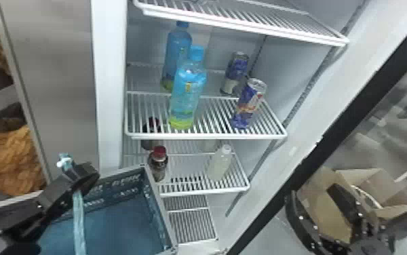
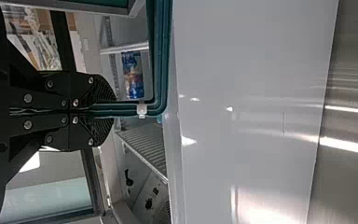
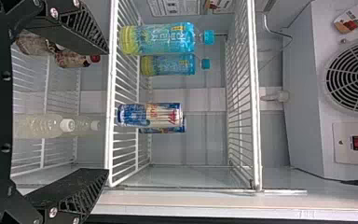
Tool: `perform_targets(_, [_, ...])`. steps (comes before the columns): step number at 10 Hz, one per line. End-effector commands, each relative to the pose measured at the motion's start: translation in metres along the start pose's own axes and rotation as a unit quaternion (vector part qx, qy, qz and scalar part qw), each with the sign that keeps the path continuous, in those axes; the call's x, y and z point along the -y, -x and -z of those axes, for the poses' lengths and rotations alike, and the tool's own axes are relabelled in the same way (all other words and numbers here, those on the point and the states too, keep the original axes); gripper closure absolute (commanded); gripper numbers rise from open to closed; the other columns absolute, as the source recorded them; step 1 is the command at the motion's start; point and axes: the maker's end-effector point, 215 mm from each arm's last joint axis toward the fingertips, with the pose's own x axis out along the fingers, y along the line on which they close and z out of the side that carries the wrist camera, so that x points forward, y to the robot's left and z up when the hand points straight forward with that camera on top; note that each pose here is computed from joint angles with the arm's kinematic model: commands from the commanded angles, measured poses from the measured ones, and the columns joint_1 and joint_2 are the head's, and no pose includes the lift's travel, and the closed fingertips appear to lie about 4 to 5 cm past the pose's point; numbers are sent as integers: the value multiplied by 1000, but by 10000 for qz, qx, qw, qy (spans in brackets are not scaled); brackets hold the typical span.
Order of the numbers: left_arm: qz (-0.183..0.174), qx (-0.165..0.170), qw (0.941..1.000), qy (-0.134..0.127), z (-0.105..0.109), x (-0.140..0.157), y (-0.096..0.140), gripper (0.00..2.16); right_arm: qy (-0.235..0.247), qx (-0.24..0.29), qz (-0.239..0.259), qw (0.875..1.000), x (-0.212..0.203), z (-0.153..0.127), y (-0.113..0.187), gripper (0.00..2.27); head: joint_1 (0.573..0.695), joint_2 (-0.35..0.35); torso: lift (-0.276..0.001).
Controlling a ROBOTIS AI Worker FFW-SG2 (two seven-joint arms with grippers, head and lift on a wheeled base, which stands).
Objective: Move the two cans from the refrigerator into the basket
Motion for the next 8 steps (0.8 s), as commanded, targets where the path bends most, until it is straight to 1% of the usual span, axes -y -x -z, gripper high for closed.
perform_targets(1, [2, -1, 10000, -3, 0, 0, 0, 1200, -2, 86, 15, 10000, 2, 1, -9, 139, 695, -350, -35])
perform_targets(5, [10, 8, 10000, 15, 0, 0, 0, 1200, -58, 313, 181, 9993, 14, 7, -42, 136, 695, -350, -35])
perform_targets(7, [19, 10, 10000, 20, 0, 1, 0, 1200, -245, 368, 181, 9989, 4, 9, -59, 139, 695, -350, -35])
perform_targets(8, [27, 0, 10000, -3, -1, 2, -1, 1200, -420, 422, 160, 9981, -2, 11, -70, 137, 695, -350, -35])
